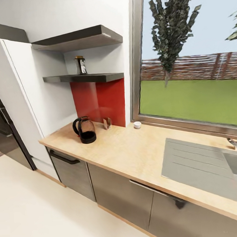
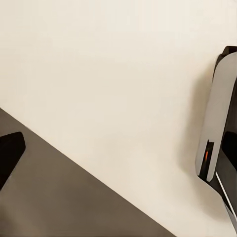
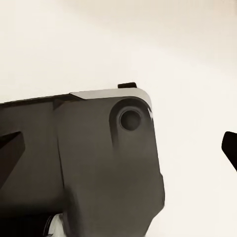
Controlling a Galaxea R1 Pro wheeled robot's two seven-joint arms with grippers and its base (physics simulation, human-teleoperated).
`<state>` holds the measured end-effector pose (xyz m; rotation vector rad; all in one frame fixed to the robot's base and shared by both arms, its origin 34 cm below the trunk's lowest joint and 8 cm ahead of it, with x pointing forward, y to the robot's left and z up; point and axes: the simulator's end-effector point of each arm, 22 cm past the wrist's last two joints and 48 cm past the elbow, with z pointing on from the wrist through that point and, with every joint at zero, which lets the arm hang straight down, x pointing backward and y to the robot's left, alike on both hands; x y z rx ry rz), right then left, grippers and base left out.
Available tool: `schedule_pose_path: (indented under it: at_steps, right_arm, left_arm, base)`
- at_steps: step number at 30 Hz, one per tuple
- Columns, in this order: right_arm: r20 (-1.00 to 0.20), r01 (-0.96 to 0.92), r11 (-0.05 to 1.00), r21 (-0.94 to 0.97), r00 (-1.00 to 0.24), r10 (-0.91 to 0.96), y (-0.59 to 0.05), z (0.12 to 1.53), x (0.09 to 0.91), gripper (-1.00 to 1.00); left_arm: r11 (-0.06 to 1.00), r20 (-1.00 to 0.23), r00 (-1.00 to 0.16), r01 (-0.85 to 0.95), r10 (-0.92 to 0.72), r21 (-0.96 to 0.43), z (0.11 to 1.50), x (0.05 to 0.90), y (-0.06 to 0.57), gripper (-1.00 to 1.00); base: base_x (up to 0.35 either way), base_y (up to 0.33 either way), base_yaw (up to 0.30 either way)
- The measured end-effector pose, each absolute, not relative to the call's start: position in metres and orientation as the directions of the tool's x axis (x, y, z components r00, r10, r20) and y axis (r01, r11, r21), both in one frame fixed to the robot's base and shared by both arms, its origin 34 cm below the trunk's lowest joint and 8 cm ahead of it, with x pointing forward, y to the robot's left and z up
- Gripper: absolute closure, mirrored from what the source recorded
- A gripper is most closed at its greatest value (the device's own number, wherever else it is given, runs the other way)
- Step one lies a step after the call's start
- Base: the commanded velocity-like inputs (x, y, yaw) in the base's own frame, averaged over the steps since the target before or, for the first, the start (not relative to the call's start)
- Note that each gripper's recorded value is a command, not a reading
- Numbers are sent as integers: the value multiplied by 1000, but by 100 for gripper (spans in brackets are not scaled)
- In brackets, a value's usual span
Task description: Set up a coffee station on the kitchen countertop: keep the coffee maker on the countertop, move the bottle of coffee from the kitchen shelf to the counter next to the coffee maker, place a paper coffee filter on top of the coffee maker, put the saucer next to the coffee maker with the coffee cup on the saucer, and place the electric kettle next to the coffee maker.
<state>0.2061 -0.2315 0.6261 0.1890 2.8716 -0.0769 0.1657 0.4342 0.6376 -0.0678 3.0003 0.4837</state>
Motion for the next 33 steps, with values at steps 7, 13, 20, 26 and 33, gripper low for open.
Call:
schedule_pose_path:
  at_steps: [7, 13, 20, 26, 33]
  right_arm:
    - [-262, 136, 990, -35, -957, 122, -232, 626, 206, -100]
    - [-262, 136, 990, -35, -957, 122, -232, 626, 206, -100]
    - [-262, 135, 990, -35, -957, 122, -232, 626, 206, -100]
    - [-262, 136, 990, -36, -957, 122, -232, 626, 206, -100]
    - [-264, 137, 990, -36, -957, 123, -232, 626, 207, -100]
  left_arm:
    - [948, -107, -994, -60, -27, 311, 638, 166, 435, -100]
    - [948, -108, -994, -60, -27, 312, 638, 166, 435, -100]
    - [948, -107, -994, -60, -27, 313, 638, 166, 435, -100]
    - [947, -107, -994, -60, -28, 314, 638, 166, 436, -100]
    - [947, -107, -994, -60, -28, 314, 638, 166, 437, -100]
  base:
    - [60, 330, -248]
    - [3, 338, -289]
    - [0, 338, -264]
    - [11, 338, -32]
    - [69, 338, -1]
